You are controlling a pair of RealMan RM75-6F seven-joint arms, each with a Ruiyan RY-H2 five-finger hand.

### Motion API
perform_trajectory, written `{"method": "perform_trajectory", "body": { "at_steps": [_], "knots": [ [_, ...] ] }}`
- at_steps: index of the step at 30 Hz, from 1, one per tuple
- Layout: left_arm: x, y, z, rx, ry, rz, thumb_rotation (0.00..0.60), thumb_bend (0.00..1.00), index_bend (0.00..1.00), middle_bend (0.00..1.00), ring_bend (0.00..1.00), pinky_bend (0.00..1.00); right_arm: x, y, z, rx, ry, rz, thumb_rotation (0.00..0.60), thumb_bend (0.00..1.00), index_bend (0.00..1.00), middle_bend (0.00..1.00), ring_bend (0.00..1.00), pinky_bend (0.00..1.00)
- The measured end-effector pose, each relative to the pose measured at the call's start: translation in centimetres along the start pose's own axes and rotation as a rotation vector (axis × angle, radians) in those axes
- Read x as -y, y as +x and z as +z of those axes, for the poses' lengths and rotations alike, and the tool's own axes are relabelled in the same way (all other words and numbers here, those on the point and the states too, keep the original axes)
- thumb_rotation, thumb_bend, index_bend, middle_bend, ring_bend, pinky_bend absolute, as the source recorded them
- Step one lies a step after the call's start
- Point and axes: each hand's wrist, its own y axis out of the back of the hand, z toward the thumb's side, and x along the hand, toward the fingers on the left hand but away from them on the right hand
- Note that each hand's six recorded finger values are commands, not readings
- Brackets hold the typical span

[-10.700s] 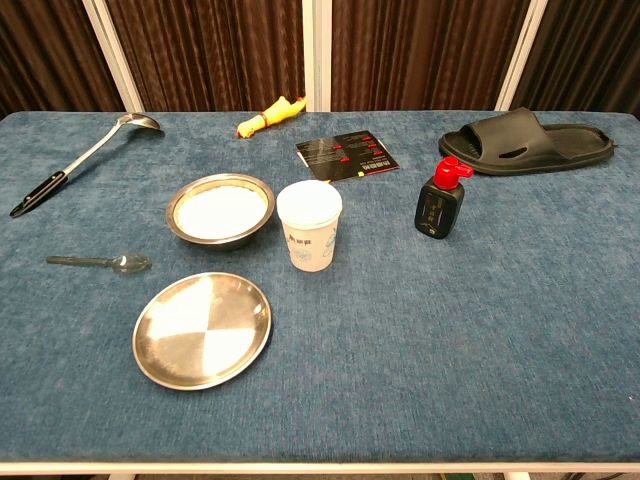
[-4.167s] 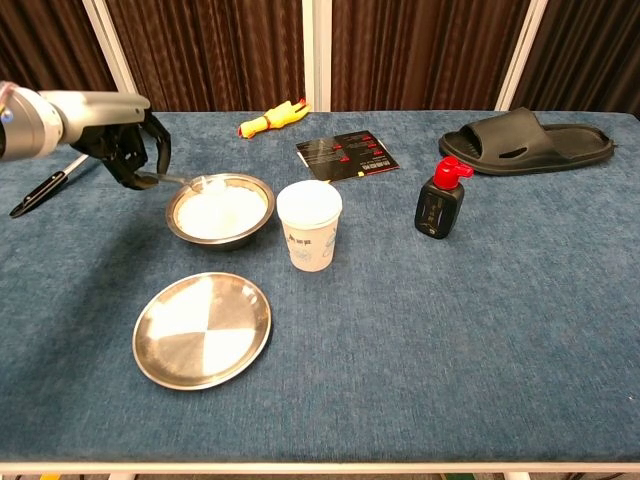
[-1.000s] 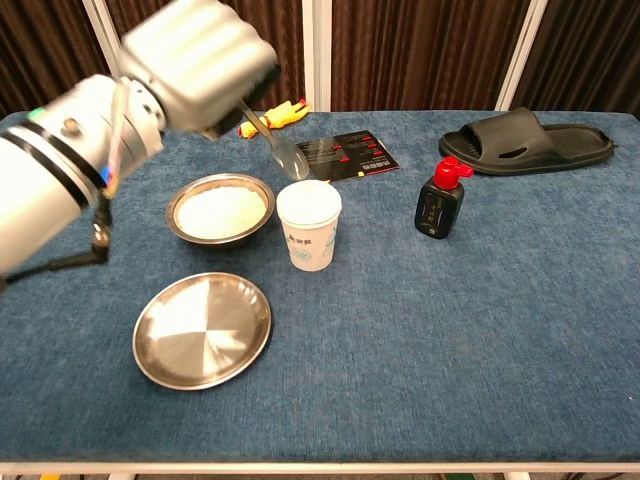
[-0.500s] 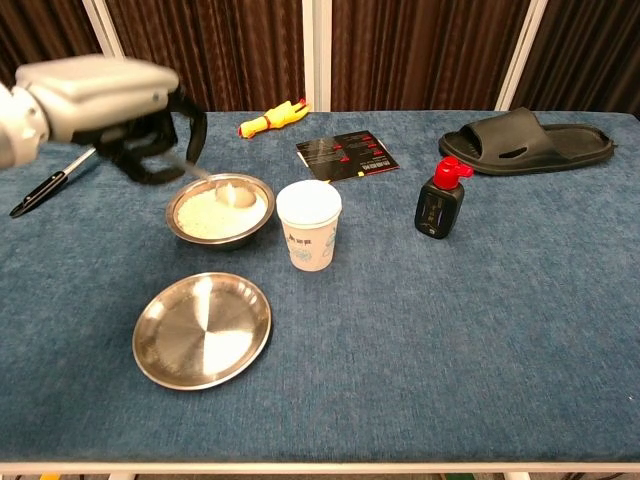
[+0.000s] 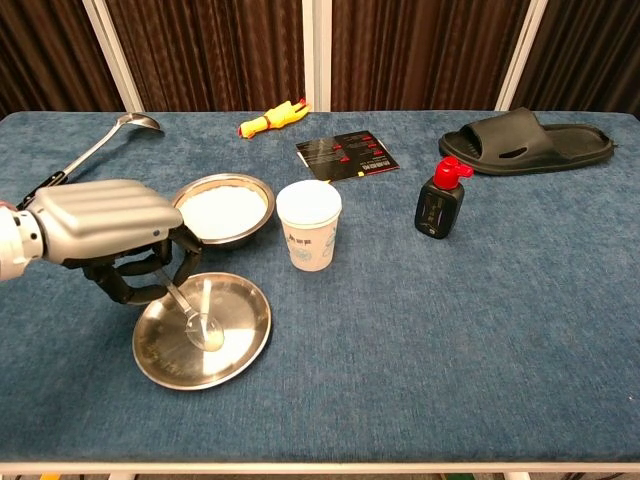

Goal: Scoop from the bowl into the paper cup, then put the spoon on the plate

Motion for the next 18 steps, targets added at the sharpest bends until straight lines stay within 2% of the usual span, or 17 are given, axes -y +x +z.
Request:
{"method": "perform_trajectory", "body": {
  "at_steps": [5,9,12,14,18],
  "knots": [
    [0.0,0.1,0.6,-0.009,-0.01,0.014,0.6,0.3,0.56,0.95,0.93,1.0,0.1,-0.1,0.1,-0.002,0.0,0.001,0.6,0.27,0.07,0.23,0.0,0.07],
    [0.0,0.0,1.1,-0.022,-0.03,0.025,0.6,0.19,0.47,0.93,0.92,1.0,0.1,-0.2,0.1,-0.004,-0.002,-0.002,0.6,0.27,0.07,0.23,0.0,0.07],
    [-0.1,-0.2,1.2,-0.027,-0.038,0.028,0.6,0.17,0.39,0.91,0.91,1.0,0.0,-0.2,0.1,-0.003,-0.003,-0.005,0.6,0.27,0.07,0.23,0.0,0.07],
    [-0.4,-0.5,0.8,-0.04,-0.053,0.037,0.6,0.16,0.38,0.9,0.89,1.0,0.0,-0.2,0.0,-0.003,-0.002,-0.005,0.6,0.27,0.07,0.23,0.0,0.07],
    [-1.8,-1.5,-2.1,-0.136,-0.126,0.101,0.6,0.16,0.39,0.84,0.81,0.99,-0.2,-0.1,-0.3,0.003,-0.002,-0.005,0.6,0.27,0.07,0.23,0.0,0.07]
  ]
}}
